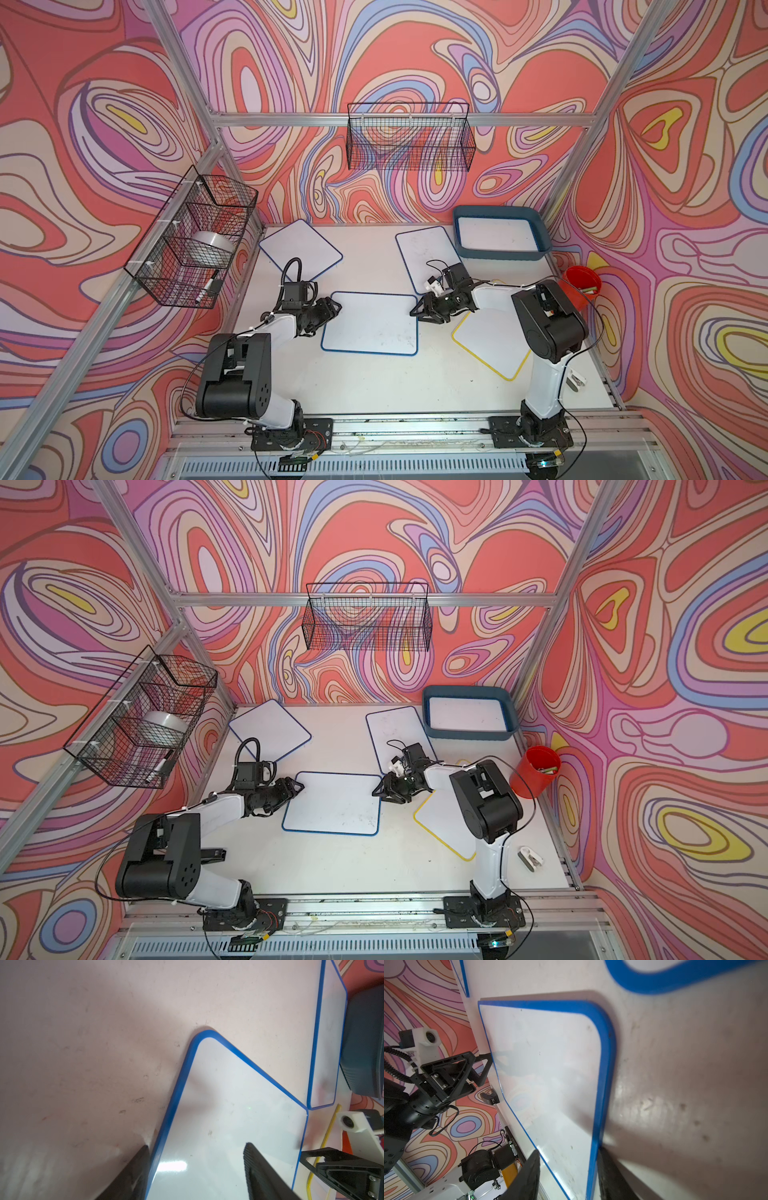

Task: Put the whiteboard into the storage box
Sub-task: Pick up the whiteboard at the center of the board.

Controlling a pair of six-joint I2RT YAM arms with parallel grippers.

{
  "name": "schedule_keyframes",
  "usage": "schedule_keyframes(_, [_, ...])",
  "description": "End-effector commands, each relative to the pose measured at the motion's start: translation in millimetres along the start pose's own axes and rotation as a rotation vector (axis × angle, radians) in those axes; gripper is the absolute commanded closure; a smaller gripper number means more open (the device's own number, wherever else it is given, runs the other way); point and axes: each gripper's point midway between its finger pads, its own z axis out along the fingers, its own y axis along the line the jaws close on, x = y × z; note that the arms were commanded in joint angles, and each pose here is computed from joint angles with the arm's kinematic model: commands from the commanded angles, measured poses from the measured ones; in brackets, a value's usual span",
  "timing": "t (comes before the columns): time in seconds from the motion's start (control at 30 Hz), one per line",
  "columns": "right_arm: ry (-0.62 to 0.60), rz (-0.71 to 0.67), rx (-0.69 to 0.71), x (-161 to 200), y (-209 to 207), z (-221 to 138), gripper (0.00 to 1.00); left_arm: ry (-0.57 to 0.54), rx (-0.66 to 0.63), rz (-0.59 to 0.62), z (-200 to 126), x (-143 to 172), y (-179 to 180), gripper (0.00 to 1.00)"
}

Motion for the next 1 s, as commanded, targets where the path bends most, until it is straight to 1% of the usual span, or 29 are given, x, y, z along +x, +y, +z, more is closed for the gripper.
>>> schedule_keyframes(0.0, [0.099, -0.203, -0.289, 19, 89, -6, 0.54, 0.365, 0.144, -0.122, 4, 89, -18, 0.33])
schedule_keyframes(0.33, [-0.006, -0.222, -0.347, -1, 105, -49, 0.55, 0.36, 0.148, -0.13, 7, 88, -17, 0.33])
schedule_keyframes(0.63, [0.001, -0.182, -0.341, -2, 87, -37, 0.56, 0.359, 0.149, -0.136, 9, 87, -17, 0.33])
schedule_keyframes(0.8, [0.012, -0.181, -0.412, -5, 93, -34, 0.56, 0.357, 0.146, -0.142, 11, 87, -16, 0.33])
schedule_keyframes(0.97, [0.003, -0.193, -0.422, -9, 97, -35, 0.56, 0.355, 0.161, -0.159, 14, 86, -18, 0.33])
